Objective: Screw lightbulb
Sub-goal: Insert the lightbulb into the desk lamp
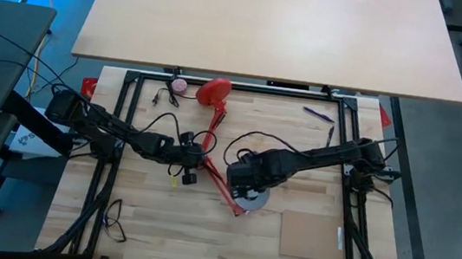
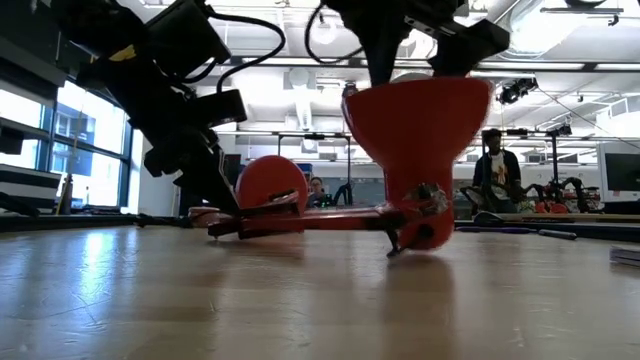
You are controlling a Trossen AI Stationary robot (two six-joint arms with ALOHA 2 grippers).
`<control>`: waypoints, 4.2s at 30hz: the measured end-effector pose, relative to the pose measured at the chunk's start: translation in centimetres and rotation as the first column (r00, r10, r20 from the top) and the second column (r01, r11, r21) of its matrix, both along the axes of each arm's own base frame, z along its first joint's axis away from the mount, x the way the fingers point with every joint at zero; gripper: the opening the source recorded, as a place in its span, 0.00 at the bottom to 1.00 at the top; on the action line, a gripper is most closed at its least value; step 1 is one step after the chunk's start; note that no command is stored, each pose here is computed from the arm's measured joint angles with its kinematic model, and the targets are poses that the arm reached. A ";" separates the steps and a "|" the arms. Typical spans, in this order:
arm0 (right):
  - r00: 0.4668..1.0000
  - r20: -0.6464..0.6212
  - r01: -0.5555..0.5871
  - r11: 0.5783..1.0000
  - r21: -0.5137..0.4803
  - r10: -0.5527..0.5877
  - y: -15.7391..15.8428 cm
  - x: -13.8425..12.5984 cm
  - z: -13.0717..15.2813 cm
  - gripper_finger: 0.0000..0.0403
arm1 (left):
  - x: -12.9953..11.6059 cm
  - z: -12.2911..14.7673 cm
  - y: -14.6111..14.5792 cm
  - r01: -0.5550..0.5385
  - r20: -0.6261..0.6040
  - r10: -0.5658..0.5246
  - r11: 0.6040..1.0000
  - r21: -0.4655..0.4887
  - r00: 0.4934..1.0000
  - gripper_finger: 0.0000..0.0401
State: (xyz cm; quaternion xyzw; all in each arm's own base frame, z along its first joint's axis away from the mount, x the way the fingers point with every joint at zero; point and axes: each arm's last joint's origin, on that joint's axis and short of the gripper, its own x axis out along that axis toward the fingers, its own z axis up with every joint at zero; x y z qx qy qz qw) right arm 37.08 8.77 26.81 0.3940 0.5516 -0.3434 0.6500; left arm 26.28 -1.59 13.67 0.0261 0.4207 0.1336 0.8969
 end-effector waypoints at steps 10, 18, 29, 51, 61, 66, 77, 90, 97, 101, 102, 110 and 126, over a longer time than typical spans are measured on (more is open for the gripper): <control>0.999 -0.008 -0.039 0.999 0.009 0.039 -0.1 -0.1 0.3 0.98 | 0.0 -0.1 0.1 0.003 -0.004 -0.003 1.000 0.007 1.000 0.00; 0.964 -0.009 -0.265 0.964 -0.019 0.265 -0.6 -0.3 3.0 0.99 | 0.0 -0.1 0.1 0.013 -0.008 -0.012 1.000 0.016 1.000 0.00; 0.801 0.056 -0.575 0.792 -0.206 0.596 -1.0 -0.1 7.8 0.99 | -1.3 3.5 0.5 0.097 0.019 -0.104 0.966 0.241 0.994 0.00; 0.688 -0.034 -0.704 0.655 -0.276 0.725 -1.7 -1.2 10.0 0.99 | -4.4 15.0 0.9 0.110 0.374 -0.147 0.987 0.117 0.916 0.01; 0.784 0.035 -0.550 0.720 -0.423 0.619 -2.7 -4.7 14.9 0.99 | 0.8 12.1 1.7 0.400 -0.118 -0.393 0.915 0.044 0.912 0.24; 0.799 0.073 -0.513 0.740 -0.435 0.597 -2.1 -5.8 15.7 0.99 | 3.3 9.4 2.7 0.444 -0.200 -0.439 0.896 -0.023 0.876 0.38; 0.748 0.069 -0.575 0.696 -0.430 0.661 -0.1 -6.3 15.7 0.99 | 8.8 8.6 4.1 0.613 -0.295 -0.604 0.787 -0.070 0.741 0.42; 0.675 0.053 -0.641 0.620 -0.452 0.736 2.8 -7.3 15.7 0.99 | 9.8 7.8 -0.8 0.738 -0.294 -0.737 0.662 -0.131 0.609 0.42; 0.695 0.074 -0.617 0.646 -0.449 0.715 3.4 -7.5 15.7 0.99 | 12.6 5.4 -4.1 0.722 -0.317 -0.661 0.678 0.135 0.680 0.42; 0.689 0.083 -0.627 0.650 -0.430 0.720 3.5 -7.5 15.7 0.99 | 11.9 3.8 -4.6 0.732 -0.409 -0.654 0.680 0.052 0.636 0.42; 0.688 0.084 -0.629 0.650 -0.426 0.720 3.5 -7.5 15.7 0.99 | 11.7 3.5 -4.7 0.737 -0.426 -0.660 0.676 0.022 0.618 0.42; 0.688 0.082 -0.628 0.649 -0.430 0.721 3.5 -7.5 15.7 0.99 | 12.4 3.4 -4.5 0.733 -0.366 -0.678 0.680 0.020 0.638 0.42; 0.686 0.052 -0.623 0.623 -0.472 0.726 3.2 -7.5 15.8 0.99 | 12.2 2.4 -4.8 0.774 -0.419 -0.704 0.633 -0.003 0.574 0.42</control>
